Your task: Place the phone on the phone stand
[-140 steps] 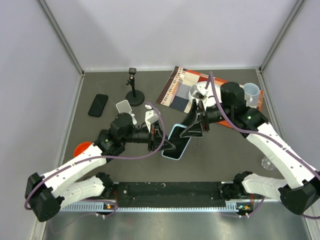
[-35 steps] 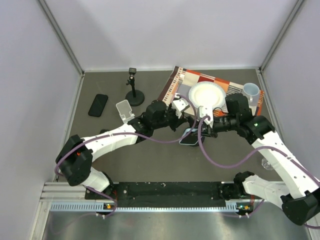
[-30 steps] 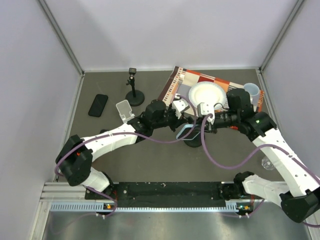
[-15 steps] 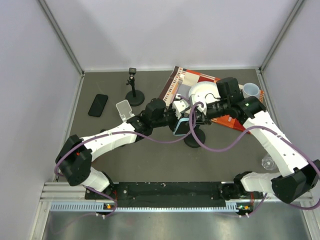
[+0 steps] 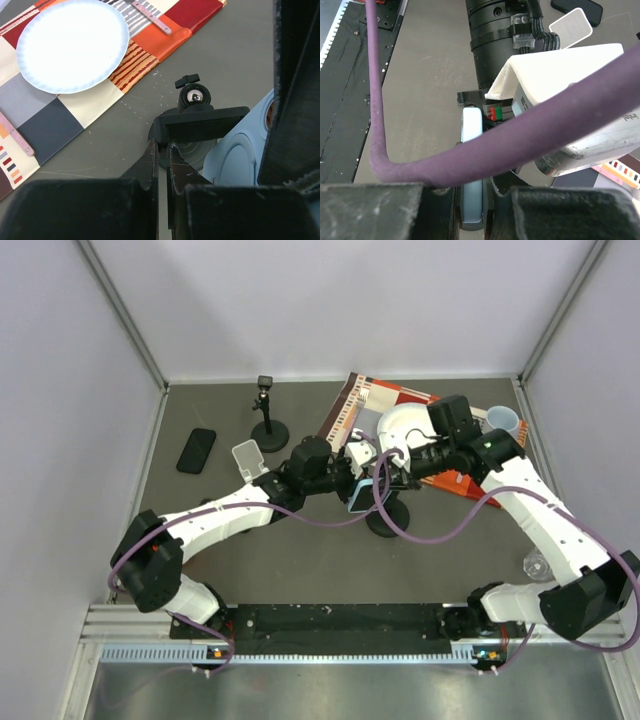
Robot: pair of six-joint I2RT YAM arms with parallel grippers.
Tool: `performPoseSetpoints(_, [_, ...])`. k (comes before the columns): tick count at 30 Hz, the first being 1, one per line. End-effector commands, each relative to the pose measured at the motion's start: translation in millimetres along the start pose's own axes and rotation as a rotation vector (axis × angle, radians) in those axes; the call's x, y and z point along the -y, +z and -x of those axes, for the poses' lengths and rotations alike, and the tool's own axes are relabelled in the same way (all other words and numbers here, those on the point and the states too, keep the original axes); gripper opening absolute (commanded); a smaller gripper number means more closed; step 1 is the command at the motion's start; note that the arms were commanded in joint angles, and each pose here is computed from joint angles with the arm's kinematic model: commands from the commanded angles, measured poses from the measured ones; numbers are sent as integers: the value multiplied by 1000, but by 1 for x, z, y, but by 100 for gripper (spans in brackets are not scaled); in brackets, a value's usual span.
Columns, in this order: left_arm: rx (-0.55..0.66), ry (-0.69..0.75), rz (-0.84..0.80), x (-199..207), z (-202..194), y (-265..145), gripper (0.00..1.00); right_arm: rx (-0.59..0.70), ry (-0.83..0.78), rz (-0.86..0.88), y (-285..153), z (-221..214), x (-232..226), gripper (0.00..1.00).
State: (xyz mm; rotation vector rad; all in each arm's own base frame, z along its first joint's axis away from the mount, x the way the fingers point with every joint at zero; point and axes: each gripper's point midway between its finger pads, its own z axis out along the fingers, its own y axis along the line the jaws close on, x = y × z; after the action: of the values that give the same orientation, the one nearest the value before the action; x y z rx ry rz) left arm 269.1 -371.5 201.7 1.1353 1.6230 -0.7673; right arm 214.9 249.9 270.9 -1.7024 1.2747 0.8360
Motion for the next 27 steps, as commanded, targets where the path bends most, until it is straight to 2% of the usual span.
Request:
performPoseSetpoints(1, [48, 51, -51, 11, 24, -8, 0, 19, -94, -44, -2, 4, 19, 0])
performPoseSetpoints(11, [67, 29, -46, 9, 25, -8, 0, 34, -62, -38, 4, -11, 13, 0])
performPoseSetpoints(18, [77, 6, 29, -2, 25, -13, 0, 55, 48, -69, -9, -12, 9, 0])
performPoseSetpoints(20, [71, -7, 62, -8, 23, -13, 0, 0, 132, -106, -11, -26, 9, 0])
performPoseSetpoints(23, [68, -69, 199, -30, 25, -15, 0, -57, 278, -191, -17, -33, 15, 0])
performPoseSetpoints(24, [67, -107, 292, -45, 27, -18, 0, -64, 303, -209, -19, -33, 15, 0])
performPoseSetpoints(27, [65, -135, 331, -50, 27, -23, 0, -118, 408, -289, -26, -39, 16, 0])
